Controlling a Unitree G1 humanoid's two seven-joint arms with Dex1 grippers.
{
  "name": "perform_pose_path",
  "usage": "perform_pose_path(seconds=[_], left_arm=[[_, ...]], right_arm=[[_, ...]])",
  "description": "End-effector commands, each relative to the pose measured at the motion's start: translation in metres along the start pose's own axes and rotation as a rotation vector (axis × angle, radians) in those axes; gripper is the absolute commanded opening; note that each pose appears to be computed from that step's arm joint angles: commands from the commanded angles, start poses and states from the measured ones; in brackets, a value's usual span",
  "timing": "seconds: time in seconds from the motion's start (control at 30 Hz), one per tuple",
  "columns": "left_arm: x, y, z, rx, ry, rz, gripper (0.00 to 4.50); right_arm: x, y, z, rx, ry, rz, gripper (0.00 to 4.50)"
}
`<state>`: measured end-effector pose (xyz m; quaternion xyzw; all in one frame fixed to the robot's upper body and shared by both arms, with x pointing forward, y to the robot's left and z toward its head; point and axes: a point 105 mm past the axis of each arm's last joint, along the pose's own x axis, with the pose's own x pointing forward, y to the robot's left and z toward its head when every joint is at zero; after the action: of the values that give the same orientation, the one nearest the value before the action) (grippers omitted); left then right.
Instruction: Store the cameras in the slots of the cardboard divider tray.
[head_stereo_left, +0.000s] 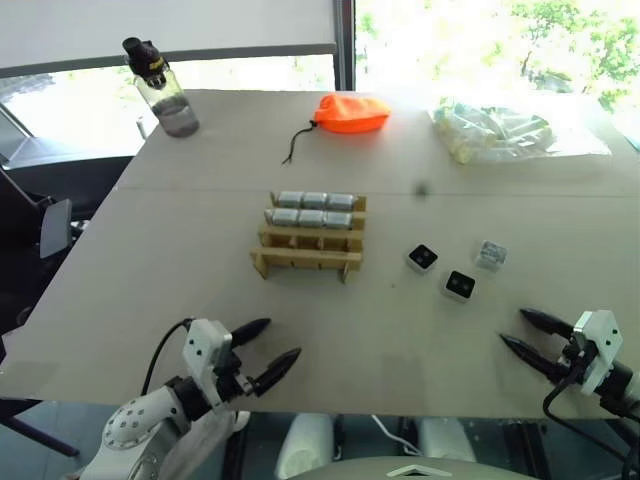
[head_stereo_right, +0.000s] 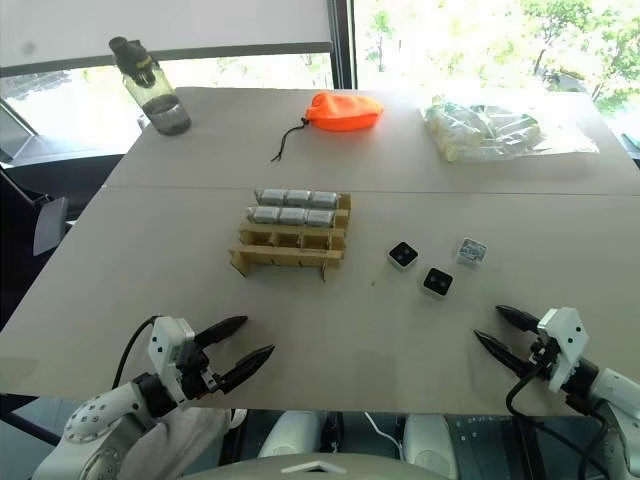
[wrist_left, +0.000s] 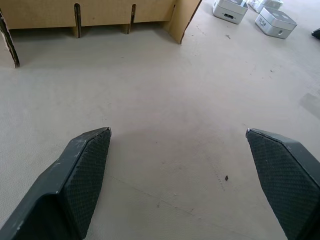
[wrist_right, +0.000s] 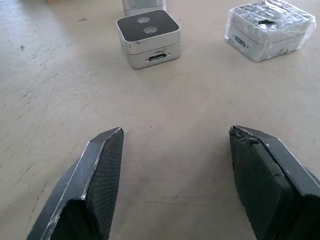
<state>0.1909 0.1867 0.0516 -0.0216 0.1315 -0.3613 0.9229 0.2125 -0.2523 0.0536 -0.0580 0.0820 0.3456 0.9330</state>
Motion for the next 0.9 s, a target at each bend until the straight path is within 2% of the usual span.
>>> perform_pose_path(seconds=[0.03, 0.27, 0.53, 0.63, 0.77, 0.9], left_arm=[[-0.003, -0.002, -0.02, -0.066, 0.071, -0.006, 4.5], [-0.003, -0.003, -0.019, -0.071, 0.054, -0.012, 4.5], [-0.002, -0.024, 0.01, -0.129, -0.02, -0.214, 4.5], [-0.001, -0.028, 0.025, -0.089, -0.009, -0.294, 4.5], [-0.002, -0.027, 0.047, 0.067, 0.066, -0.396, 4.5], [-0.001, -0.026, 0.075, 0.209, 0.075, -0.464, 4.5]], right_arm=[[-0.004, -0.005, 0.006, -0.026, -0.017, -0.025, 3.31], [-0.002, -0.004, 0.007, -0.025, -0.032, -0.017, 3.31], [0.026, 0.009, 0.026, -0.073, -0.075, 0.043, 3.31], [0.039, 0.005, 0.032, -0.095, -0.082, 0.053, 3.31], [0.06, 0.006, 0.04, -0.113, -0.089, 0.116, 3.31], [0.077, 0.009, 0.04, -0.132, -0.065, 0.183, 3.31]])
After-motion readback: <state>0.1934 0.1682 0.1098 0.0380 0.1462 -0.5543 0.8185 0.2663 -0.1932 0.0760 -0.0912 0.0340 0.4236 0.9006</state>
